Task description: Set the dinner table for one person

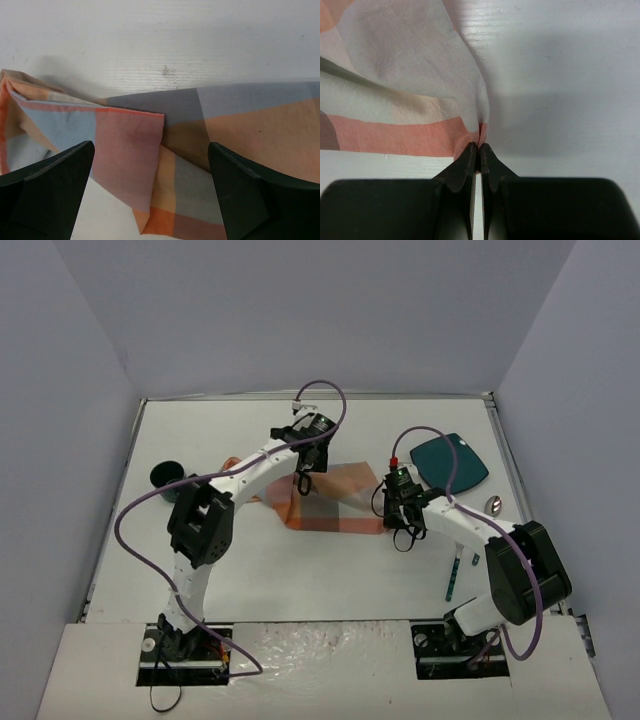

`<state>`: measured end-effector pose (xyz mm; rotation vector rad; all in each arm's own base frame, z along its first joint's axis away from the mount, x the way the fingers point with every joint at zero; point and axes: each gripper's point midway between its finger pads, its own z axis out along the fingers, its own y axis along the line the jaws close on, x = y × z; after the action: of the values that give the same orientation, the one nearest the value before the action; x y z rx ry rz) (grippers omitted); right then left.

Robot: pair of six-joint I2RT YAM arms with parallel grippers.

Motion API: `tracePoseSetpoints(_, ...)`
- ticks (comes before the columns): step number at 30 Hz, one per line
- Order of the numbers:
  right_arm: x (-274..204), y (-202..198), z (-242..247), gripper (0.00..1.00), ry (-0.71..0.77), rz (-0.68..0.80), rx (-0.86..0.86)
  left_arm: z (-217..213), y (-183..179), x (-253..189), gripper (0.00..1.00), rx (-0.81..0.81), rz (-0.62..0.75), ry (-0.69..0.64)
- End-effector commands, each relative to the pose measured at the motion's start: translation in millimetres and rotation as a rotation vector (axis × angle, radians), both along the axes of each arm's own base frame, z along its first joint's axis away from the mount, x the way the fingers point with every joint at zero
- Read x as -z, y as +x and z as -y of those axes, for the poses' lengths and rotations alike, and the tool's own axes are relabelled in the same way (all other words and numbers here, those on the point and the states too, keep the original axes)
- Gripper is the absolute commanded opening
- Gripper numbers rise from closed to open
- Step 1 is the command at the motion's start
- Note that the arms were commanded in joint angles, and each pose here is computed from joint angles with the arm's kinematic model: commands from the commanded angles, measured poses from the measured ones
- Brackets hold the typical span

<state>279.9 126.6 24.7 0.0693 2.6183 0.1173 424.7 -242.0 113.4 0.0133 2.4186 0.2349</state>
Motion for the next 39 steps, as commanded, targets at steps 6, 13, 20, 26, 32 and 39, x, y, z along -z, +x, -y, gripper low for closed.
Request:
tracePoseSetpoints(6,-0.7,2.6,-2.8,0.0,0.005,0.023,-0.01,-21.4,-1.7,2.0,0.81,-0.008,-0.032,0.203)
tracePoseSetpoints(13,0.6,1.3,-2.7,0.0,0.008,0.021,-0.009,-24.0,-0.9,24.3,0.71,-0.002,-0.077,0.238)
tracePoseSetpoints(20,1.1,-0.4,-1.1,0.0,0.005,0.022,-0.004,-30.3,5.3,31.2,0.59,-0.019,-0.082,0.247)
tracePoseSetpoints(26,-0.4,-0.7,-1.2,0.0,0.008,0.025,-0.005,-36.4,10.3,30.5,0.48,-0.035,-0.077,0.251)
tracePoseSetpoints(32,-0.4,-0.6,-2.2,0.0,0.012,0.024,-0.005,-38.8,13.9,24.3,0.36,-0.039,-0.06,0.256)
tracePoseSetpoints(39,-2.2,-0.1,-2.1,0.0,0.013,0.028,-0.003,-46.2,16.7,14.3,0.19,-0.048,-0.046,0.256)
